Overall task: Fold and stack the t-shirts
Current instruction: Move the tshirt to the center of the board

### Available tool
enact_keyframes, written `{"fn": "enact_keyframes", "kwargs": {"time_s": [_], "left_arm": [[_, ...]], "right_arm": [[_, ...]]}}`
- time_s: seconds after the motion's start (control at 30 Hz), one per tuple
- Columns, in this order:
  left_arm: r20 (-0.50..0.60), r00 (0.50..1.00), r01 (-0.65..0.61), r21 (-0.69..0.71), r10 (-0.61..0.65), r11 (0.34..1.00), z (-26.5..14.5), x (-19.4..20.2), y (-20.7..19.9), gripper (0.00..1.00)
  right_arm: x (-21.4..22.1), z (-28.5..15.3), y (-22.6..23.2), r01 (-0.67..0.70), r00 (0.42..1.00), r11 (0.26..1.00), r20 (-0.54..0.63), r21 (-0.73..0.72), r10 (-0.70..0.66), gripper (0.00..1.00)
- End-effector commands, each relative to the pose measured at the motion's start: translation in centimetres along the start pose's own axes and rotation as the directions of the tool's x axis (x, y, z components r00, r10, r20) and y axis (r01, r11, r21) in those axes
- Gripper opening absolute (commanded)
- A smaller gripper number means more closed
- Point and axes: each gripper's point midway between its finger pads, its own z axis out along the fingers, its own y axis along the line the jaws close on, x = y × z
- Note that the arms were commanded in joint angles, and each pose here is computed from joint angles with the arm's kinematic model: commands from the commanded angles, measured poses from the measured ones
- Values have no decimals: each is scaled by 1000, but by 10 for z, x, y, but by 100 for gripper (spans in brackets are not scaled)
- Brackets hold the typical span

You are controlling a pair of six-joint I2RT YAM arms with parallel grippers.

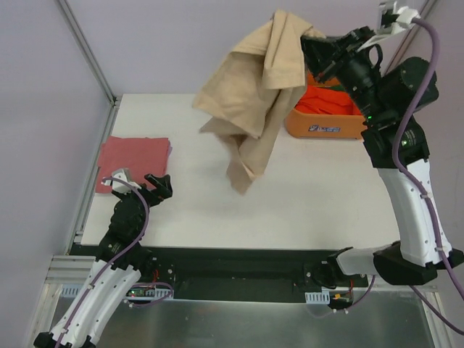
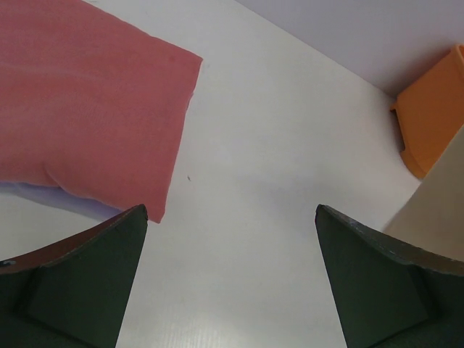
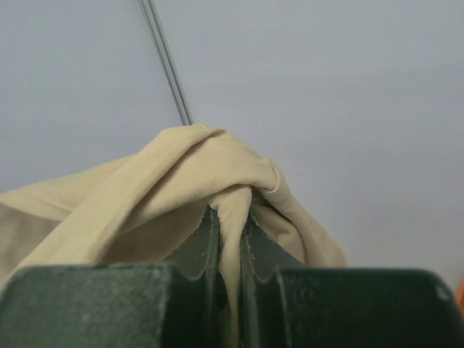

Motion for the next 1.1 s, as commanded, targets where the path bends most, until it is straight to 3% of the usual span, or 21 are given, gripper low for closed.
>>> {"fn": "enact_keyframes", "kwargs": {"time_s": [0.0, 0.1, 0.2, 0.23, 0.3, 0.4, 0.47, 0.57, 0.77, 0.9, 1.07], "left_arm": [[25, 995, 98, 32, -99, 995, -9, -17, -12, 99], [15, 992, 126, 2, -126, 992, -12, -14, -6, 99], [-13, 989, 147, -12, -147, 989, -13, -5, -2, 99], [-30, 989, 144, -14, -144, 989, -13, 0, -2, 99], [-59, 987, 147, -10, -147, 989, -13, 8, -3, 99], [-114, 982, 155, 9, -153, 988, -12, 17, -10, 99], [-171, 972, 170, 28, -163, 985, -12, 25, -18, 99], [-324, 938, 163, 108, -121, 981, -15, 44, -41, 99], [-644, 762, 205, 150, -62, 967, -26, 109, -61, 99], [-755, 656, 281, 207, -30, 937, -39, 138, -80, 99], [-792, 610, 305, 200, -29, 931, -39, 163, -90, 89]], "right_arm": [[86, -8, -31, -114, 983, 987, -131, 111, 129, 4], [184, -55, -112, 1, 961, 902, -250, 432, 118, 12], [277, -124, -180, 108, 924, 765, -347, 635, 158, 27], [309, -153, -201, 142, 902, 714, -387, 686, 192, 40], [352, -202, -231, 188, 860, 612, -429, 768, 274, 54], [382, -254, -249, 276, 791, 529, -502, 803, 350, 97], [383, -270, -249, 328, 764, 510, -541, 795, 352, 96], [382, -272, -238, 320, 743, 549, -564, 772, 361, 96], [390, -239, -185, 236, 693, 738, -642, 632, 328, 96], [414, -213, -141, 166, 646, 815, -686, 555, 335, 96], [454, -182, -102, 135, 582, 867, -747, 479, 322, 99]]}}
